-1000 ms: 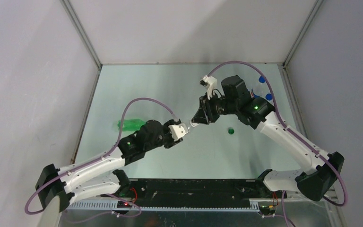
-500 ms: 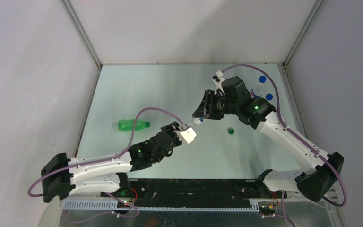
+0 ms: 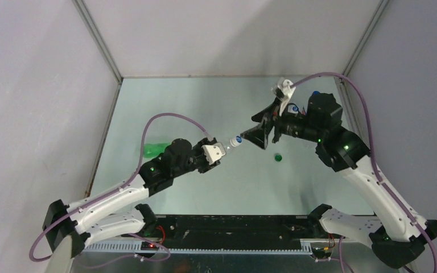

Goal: Screw on the bottle caps

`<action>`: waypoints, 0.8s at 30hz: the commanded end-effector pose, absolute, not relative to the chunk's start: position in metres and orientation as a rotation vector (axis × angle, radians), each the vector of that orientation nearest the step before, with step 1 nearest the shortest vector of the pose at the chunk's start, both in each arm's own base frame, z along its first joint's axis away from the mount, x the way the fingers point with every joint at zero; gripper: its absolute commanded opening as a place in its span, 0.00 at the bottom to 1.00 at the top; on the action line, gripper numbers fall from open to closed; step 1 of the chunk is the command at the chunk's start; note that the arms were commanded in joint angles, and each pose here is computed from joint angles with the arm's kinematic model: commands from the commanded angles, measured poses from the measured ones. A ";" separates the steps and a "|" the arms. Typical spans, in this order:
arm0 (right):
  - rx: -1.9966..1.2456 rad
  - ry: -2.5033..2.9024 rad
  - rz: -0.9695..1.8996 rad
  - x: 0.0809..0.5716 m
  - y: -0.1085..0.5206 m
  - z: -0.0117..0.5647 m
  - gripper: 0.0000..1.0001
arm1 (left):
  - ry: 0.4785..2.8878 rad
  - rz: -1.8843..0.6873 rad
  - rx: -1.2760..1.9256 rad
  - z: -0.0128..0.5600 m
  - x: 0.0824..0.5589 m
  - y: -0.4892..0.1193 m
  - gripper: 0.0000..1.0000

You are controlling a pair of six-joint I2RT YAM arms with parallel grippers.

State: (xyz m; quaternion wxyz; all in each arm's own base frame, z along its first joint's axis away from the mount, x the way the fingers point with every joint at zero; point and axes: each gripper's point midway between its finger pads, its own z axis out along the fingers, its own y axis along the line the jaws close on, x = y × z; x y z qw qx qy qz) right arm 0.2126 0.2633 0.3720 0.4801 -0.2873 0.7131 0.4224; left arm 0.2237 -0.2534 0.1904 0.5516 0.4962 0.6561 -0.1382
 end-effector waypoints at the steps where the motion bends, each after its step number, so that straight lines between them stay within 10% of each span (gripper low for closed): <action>1: -1.222 1.329 0.951 0.170 0.264 0.388 0.75 | 1.452 -0.710 1.381 0.209 0.174 -0.274 0.00; 24: -1.662 1.014 0.884 0.129 0.269 0.346 0.53 | 1.381 -0.985 1.562 0.231 0.145 -0.288 0.00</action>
